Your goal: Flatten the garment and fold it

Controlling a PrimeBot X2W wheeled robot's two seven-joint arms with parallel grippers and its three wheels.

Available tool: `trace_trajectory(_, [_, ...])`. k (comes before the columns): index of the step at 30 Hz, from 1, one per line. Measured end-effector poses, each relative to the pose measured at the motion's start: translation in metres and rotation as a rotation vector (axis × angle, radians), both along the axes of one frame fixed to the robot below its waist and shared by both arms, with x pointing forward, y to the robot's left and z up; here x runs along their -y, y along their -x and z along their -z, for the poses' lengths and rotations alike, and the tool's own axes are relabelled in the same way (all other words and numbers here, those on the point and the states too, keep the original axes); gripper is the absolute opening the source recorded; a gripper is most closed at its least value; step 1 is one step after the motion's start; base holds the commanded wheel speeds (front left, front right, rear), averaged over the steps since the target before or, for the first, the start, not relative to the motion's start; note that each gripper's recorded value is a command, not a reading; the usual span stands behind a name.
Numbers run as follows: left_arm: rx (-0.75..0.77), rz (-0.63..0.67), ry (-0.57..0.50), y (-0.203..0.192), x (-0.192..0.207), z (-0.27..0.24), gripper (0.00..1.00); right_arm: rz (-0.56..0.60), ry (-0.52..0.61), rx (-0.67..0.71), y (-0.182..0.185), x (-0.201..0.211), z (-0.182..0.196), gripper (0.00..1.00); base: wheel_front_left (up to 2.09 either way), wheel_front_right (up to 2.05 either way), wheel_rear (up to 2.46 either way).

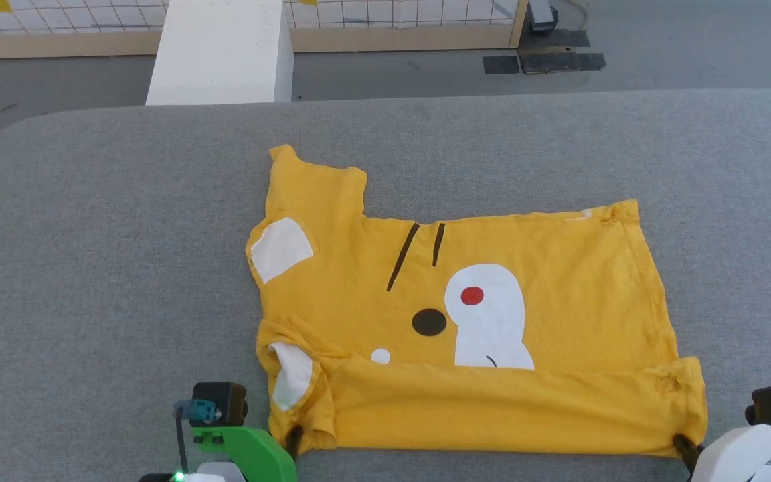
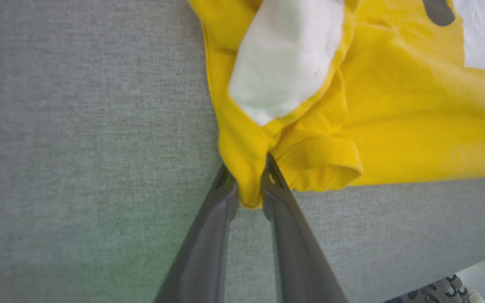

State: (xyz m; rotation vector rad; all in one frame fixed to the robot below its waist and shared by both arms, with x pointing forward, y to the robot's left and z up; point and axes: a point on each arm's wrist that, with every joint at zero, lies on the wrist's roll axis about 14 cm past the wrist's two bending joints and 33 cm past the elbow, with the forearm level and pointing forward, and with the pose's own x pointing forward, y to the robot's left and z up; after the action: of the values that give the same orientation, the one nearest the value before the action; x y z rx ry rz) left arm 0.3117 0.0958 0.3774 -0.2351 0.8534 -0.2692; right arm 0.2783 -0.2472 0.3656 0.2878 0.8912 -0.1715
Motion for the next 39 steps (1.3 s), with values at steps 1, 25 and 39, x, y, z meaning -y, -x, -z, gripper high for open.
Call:
trace_trajectory(1, [0.000, 0.001, 0.008, 0.000, 0.001, -0.001, 1.00, -0.002, 0.002, 0.020, -0.003, -0.001, -0.002, 0.94, 0.00, 0.00, 0.00])
trace_trajectory(25, [0.731, 0.309, -0.168, -0.197, -0.013, -0.138, 1.00, -0.122, 0.227, 0.812, -0.116, -0.017, -0.123, 1.00, 0.00, 0.00, 0.00])
trace_trajectory(39, [0.263, 0.293, -0.197, -0.295, -0.014, -0.059, 1.00, -0.140, 0.253, 0.770, -0.150, -0.013, -0.097, 1.00, 0.00, 0.00, 0.00])
